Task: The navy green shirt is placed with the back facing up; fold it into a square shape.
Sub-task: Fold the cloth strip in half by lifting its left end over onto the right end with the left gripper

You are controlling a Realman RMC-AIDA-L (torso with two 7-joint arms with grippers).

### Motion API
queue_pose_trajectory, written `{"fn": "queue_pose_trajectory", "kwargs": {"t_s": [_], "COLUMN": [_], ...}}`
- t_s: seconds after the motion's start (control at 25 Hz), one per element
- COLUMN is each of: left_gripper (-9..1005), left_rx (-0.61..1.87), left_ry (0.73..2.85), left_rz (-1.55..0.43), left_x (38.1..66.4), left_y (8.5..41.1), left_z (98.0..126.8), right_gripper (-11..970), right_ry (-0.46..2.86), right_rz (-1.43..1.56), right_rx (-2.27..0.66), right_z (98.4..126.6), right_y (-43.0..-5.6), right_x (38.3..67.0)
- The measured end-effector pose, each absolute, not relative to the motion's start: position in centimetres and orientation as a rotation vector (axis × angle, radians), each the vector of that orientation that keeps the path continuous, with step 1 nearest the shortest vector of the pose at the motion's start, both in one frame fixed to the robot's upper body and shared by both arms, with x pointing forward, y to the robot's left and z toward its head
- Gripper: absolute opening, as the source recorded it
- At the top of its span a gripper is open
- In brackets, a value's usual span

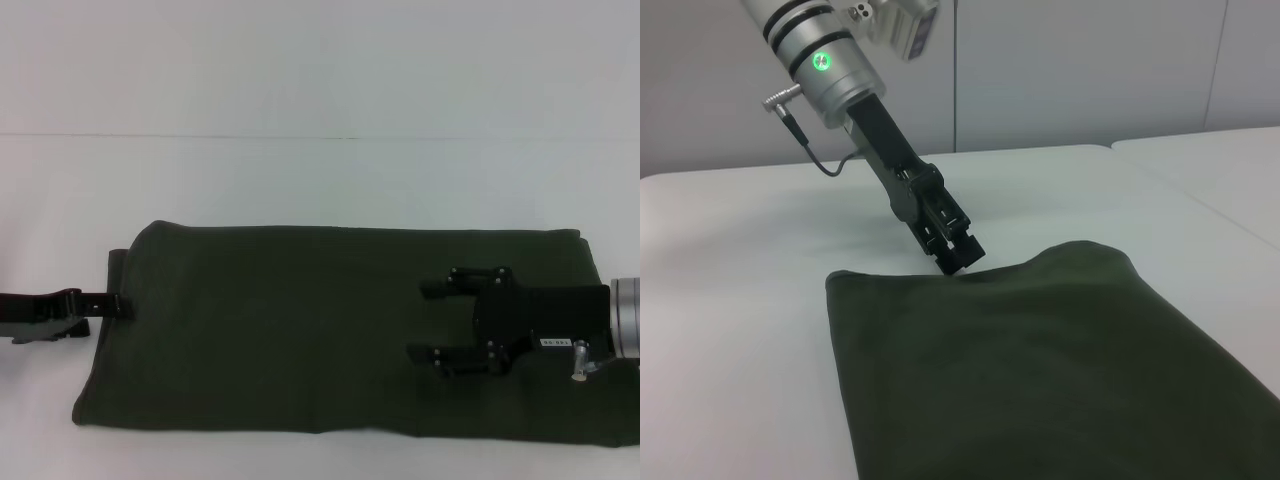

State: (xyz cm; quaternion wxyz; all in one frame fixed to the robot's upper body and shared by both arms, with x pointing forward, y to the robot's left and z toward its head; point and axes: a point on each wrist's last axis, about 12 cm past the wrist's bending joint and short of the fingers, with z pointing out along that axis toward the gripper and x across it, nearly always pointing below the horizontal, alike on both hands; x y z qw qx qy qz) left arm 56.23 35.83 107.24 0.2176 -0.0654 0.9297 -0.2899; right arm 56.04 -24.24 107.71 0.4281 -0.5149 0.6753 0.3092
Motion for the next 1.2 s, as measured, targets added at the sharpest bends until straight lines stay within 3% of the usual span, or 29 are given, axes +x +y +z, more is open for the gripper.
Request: {"fn": "queue_pose_trajectory", "kwargs": {"t_s": [0.6,1.2], "left_gripper": [841,835], "left_rx": [-0.163,-0.123], "left_ry": [2.591,2.584], "left_rz": [-0.842,-1.026], "left_x": [56.2,56.8], "left_y": [35.0,31.7], "left_z": [107.1,106.9], "right_gripper": [841,841], "right_ry": [1.688,1.695], "right_rz": [0.77,0.776], "right_rx": [-1.287,-1.282], "right_z": [107.7,107.5], "right_y": [-24.3,-24.4], "right_x": [56.0,55.8]}}
